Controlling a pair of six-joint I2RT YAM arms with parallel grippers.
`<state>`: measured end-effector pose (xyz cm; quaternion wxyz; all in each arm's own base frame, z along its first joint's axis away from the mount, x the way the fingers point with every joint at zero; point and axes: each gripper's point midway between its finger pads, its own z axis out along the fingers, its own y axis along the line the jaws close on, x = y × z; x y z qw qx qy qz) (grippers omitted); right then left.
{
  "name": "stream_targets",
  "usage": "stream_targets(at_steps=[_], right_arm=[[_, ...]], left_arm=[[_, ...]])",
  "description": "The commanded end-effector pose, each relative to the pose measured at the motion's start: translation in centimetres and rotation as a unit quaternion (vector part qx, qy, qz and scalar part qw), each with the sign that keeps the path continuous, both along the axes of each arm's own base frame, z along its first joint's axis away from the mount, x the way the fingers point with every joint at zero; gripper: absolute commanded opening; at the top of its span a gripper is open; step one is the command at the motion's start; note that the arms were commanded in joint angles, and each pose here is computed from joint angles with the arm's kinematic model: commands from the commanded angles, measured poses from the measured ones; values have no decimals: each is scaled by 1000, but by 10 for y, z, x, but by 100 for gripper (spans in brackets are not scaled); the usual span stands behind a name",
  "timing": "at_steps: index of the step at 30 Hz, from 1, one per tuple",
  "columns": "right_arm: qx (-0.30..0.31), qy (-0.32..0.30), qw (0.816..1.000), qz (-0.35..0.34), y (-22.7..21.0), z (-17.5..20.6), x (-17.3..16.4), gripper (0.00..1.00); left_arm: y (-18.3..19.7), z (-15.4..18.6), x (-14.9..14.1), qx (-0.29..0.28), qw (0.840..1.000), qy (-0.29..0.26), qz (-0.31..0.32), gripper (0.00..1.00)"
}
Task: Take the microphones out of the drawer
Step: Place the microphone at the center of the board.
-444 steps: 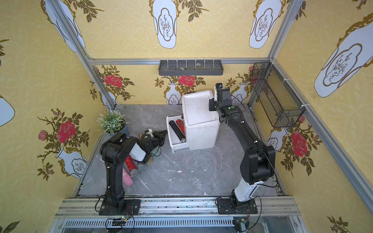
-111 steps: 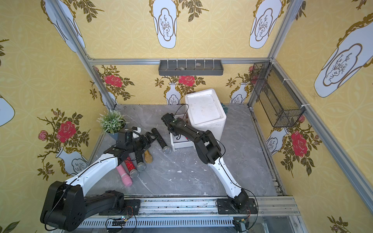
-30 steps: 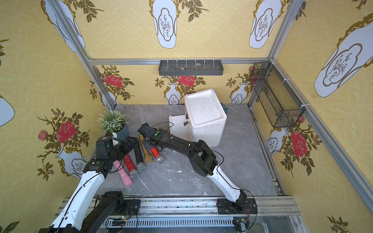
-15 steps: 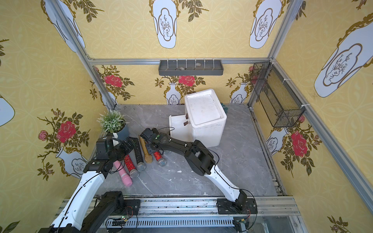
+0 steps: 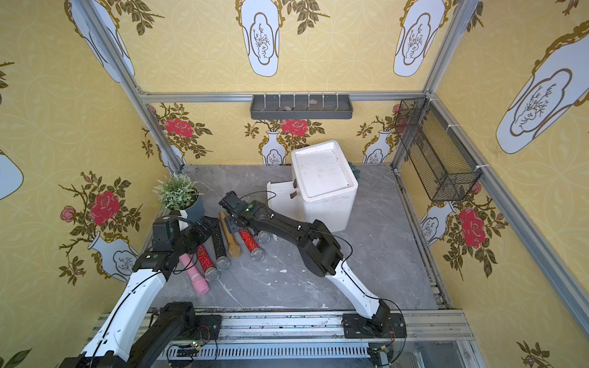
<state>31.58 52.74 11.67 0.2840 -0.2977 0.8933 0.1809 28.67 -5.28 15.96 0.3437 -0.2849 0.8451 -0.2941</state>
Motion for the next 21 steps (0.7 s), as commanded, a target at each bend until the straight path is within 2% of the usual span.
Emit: stream_targets(at_steps=[1,4,11,18,21], right_arm=[[22,-44,999,-12,-10,45,20,70],[33,-82,995,-34,-32,86,39,71],[30,-153,984,-91,-105,162,78,75],[2,-153,974,-169,-207,195,114,74],[-14,-137,968,-208,-253,191,125,72]], left_arm=[[-6,8,6,-11,1000,-17,-16,100],[-15,10,10,-28,999,-25,-38,100],[-40,4,22,-64,993,2,-104,100],[-68,5,39,-66,987,7,-143,100],[-81,3,47,-69,985,9,-156,100]])
